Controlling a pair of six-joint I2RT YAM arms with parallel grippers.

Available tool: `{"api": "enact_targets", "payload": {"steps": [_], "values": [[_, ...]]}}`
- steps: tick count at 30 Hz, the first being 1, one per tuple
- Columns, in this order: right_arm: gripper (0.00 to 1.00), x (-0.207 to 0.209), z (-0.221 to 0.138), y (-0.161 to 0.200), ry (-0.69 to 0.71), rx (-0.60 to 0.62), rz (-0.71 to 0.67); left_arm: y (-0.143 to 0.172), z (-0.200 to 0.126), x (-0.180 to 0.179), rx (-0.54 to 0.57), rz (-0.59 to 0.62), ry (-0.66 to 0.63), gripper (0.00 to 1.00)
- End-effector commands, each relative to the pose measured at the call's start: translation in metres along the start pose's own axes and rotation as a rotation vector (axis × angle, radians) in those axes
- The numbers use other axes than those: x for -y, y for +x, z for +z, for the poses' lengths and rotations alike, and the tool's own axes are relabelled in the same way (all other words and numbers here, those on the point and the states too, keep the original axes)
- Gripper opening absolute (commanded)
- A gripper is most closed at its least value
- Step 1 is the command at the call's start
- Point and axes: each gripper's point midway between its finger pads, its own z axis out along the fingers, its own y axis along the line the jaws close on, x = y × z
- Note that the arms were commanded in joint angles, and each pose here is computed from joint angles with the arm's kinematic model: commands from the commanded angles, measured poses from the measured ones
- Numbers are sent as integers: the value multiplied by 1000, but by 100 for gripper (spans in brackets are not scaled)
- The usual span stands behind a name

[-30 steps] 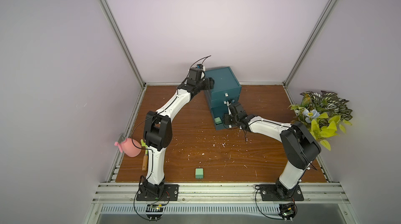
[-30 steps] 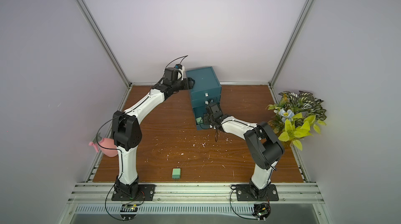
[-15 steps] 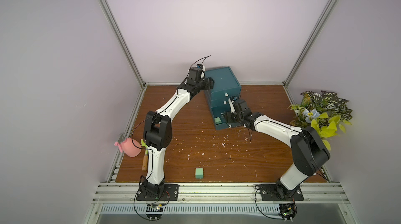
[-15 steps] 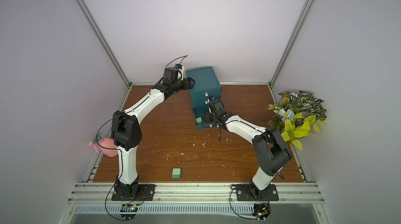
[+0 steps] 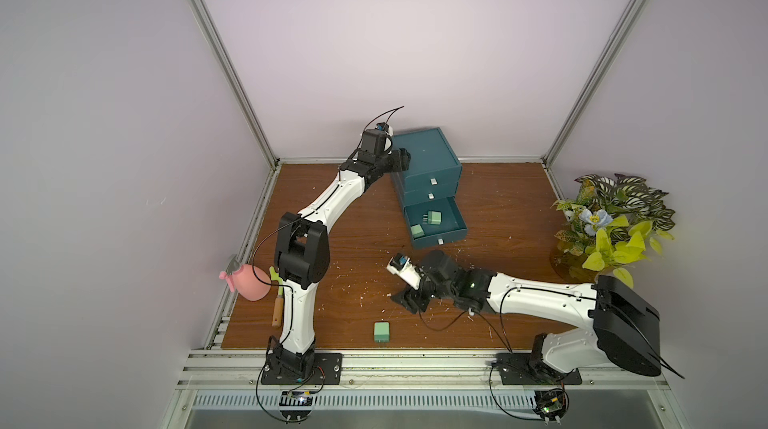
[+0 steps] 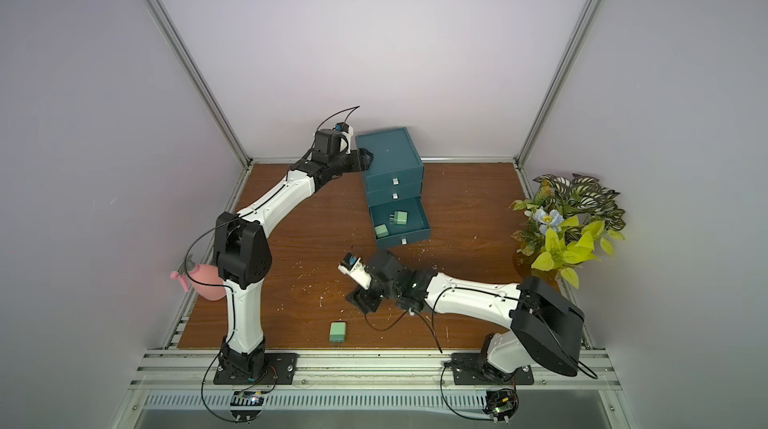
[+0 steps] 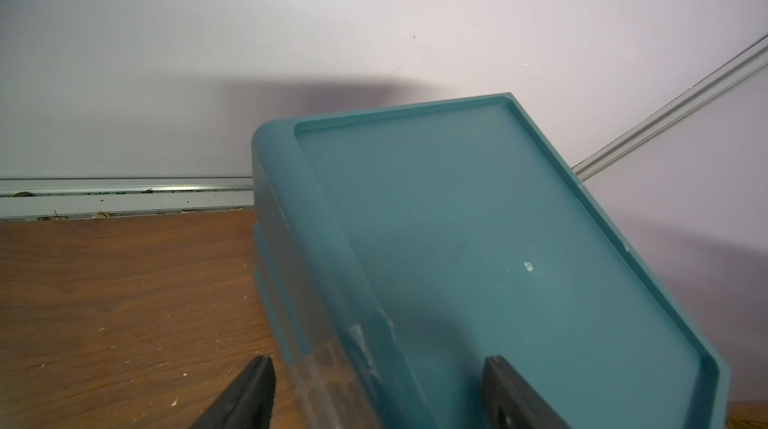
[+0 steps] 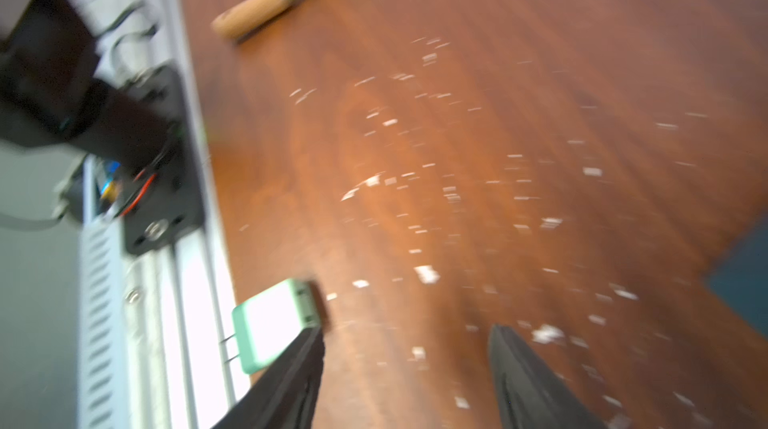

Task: Place the plugs into the drawer by color
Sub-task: Pick up the plug from the center of the board.

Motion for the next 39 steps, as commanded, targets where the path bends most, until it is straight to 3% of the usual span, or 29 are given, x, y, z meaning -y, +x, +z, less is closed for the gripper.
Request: {"api": "enact_targets", "payload": {"steps": [1, 15, 39], "values": [[71, -29, 8, -10, -68, 24, -125, 37, 7, -18, -119, 3, -57, 74], [75, -59, 39, 17, -105, -116, -263, 41, 7, -13, -126, 9, -51, 74], [85, -72, 53, 32, -194, -202, -261, 40, 5, -12, -127, 21, -61, 74]]}}
